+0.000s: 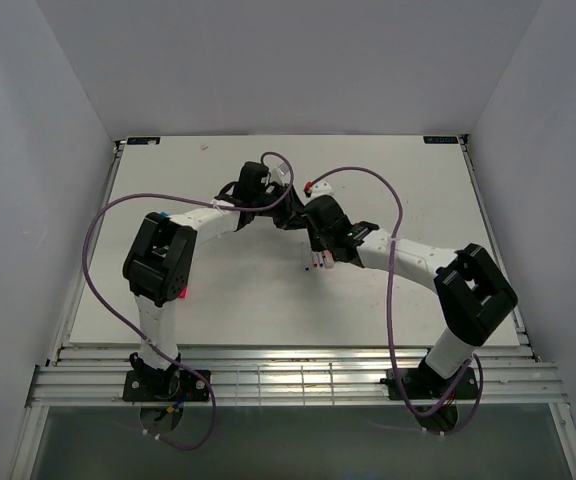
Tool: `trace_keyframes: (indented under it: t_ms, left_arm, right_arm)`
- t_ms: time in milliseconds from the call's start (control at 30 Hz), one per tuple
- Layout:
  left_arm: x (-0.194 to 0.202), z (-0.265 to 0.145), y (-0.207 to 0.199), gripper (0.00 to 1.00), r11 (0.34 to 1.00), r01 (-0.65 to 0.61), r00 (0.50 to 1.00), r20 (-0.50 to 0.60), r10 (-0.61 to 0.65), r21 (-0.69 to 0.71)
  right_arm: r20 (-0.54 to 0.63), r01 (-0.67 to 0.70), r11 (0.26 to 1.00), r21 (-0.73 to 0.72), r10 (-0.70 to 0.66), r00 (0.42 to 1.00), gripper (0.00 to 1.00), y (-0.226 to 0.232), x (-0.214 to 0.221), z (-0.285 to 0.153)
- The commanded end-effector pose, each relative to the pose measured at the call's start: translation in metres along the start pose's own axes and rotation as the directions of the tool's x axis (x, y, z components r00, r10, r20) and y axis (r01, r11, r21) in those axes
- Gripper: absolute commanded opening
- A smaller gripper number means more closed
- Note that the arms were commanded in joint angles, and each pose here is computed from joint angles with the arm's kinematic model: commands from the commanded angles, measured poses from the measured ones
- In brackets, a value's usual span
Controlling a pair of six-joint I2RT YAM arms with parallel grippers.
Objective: Open the pen caps
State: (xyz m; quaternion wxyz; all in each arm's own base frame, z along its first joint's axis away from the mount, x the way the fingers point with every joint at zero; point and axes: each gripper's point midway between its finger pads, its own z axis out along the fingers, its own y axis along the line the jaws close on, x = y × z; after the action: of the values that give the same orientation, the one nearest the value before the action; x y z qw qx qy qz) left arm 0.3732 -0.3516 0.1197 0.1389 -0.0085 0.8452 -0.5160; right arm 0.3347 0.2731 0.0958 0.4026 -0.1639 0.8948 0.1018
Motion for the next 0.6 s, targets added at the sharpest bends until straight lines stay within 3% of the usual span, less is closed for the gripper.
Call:
trace_keyframes:
  t_ms: [0, 33, 100, 200, 233, 267, 300, 333, 367, 400, 433, 467, 500, 533, 567]
  left_arm:
    - [-0.04, -0.014, 0.013, 0.0, 0.993, -0.023, 0.993, 0.111, 0.035, -0.113]
    - [-0.045, -0.017, 0.015, 0.0, 0.994, -0.015, 0.992, 0.12, 0.028, -0.108]
    - [-0.044, -0.021, 0.016, 0.0, 0.997, 0.0, 0.994, 0.11, 0.008, -0.079]
    - [-0.048, -0.03, 0.021, 0.0, 0.998, 0.012, 0.993, 0.122, -0.004, -0.067]
    - [-0.055, -0.038, 0.019, 0.0, 0.999, 0.001, 0.989, 0.149, 0.007, -0.05]
    - [-0.058, -0.043, 0.017, 0.0, 0.999, -0.01, 0.986, 0.164, 0.015, -0.031]
    - [-0.056, -0.05, 0.026, 0.0, 1.0, 0.009, 0.987, 0.161, -0.006, -0.017]
    - [-0.062, -0.058, 0.016, 0.0, 1.0, -0.021, 0.981, 0.192, 0.016, 0.023]
    - [-0.063, -0.062, 0.017, 0.0, 0.999, -0.021, 0.981, 0.194, 0.014, 0.036]
    - [-0.063, -0.066, 0.018, 0.0, 0.999, -0.028, 0.98, 0.198, 0.019, 0.041]
    - [-0.066, -0.073, 0.023, 0.0, 0.999, -0.031, 0.979, 0.204, 0.022, 0.042]
    - [-0.068, -0.079, 0.022, 0.0, 0.998, -0.049, 0.975, 0.218, 0.039, 0.041]
    - [-0.07, -0.082, 0.024, 0.0, 0.998, -0.051, 0.973, 0.226, 0.041, 0.04]
    - [-0.072, -0.088, 0.032, 0.0, 0.999, -0.039, 0.97, 0.241, 0.031, 0.03]
    - [-0.075, -0.092, 0.034, 0.0, 0.999, -0.042, 0.967, 0.252, 0.034, 0.024]
  right_arm:
    - [-0.087, 0.258, 0.899, 0.355, -0.243, 0.966, 0.08, -0.025, 0.014, -0.017]
    - [-0.061, 0.253, 0.854, 0.455, -0.254, 0.965, 0.08, -0.033, -0.003, -0.024]
    - [-0.07, 0.272, 0.835, 0.479, -0.272, 0.96, 0.08, -0.033, -0.004, -0.026]
    - [-0.027, 0.243, 0.89, 0.385, -0.253, 0.967, 0.08, -0.023, -0.009, -0.028]
    - [0.013, 0.214, 0.948, 0.234, -0.223, 0.975, 0.08, 0.002, -0.011, -0.02]
    - [0.004, 0.203, 0.967, 0.155, -0.206, 0.978, 0.08, 0.009, 0.0, -0.017]
    - [0.009, 0.158, 0.987, -0.029, -0.157, 0.988, 0.08, 0.028, 0.001, -0.02]
    - [0.069, 0.119, 0.984, -0.135, -0.111, 0.991, 0.08, 0.042, -0.011, -0.02]
    - [0.046, 0.084, 0.973, -0.215, -0.076, 0.996, 0.08, 0.039, 0.004, -0.017]
    - [0.076, 0.043, 0.949, -0.313, -0.02, 0.997, 0.08, 0.05, -0.003, -0.025]
    - [0.056, 0.023, 0.87, -0.493, 0.005, 0.998, 0.08, 0.075, 0.001, -0.038]
    - [0.094, 0.016, 0.817, -0.577, 0.048, 0.994, 0.08, 0.085, -0.01, -0.045]
    - [0.05, -0.054, 0.783, -0.62, 0.108, 0.993, 0.08, 0.082, -0.006, -0.045]
    - [0.025, -0.064, 0.715, -0.696, 0.114, 0.993, 0.08, 0.092, -0.005, -0.054]
    - [0.035, -0.067, 0.698, -0.713, 0.131, 0.991, 0.08, 0.095, -0.009, -0.055]
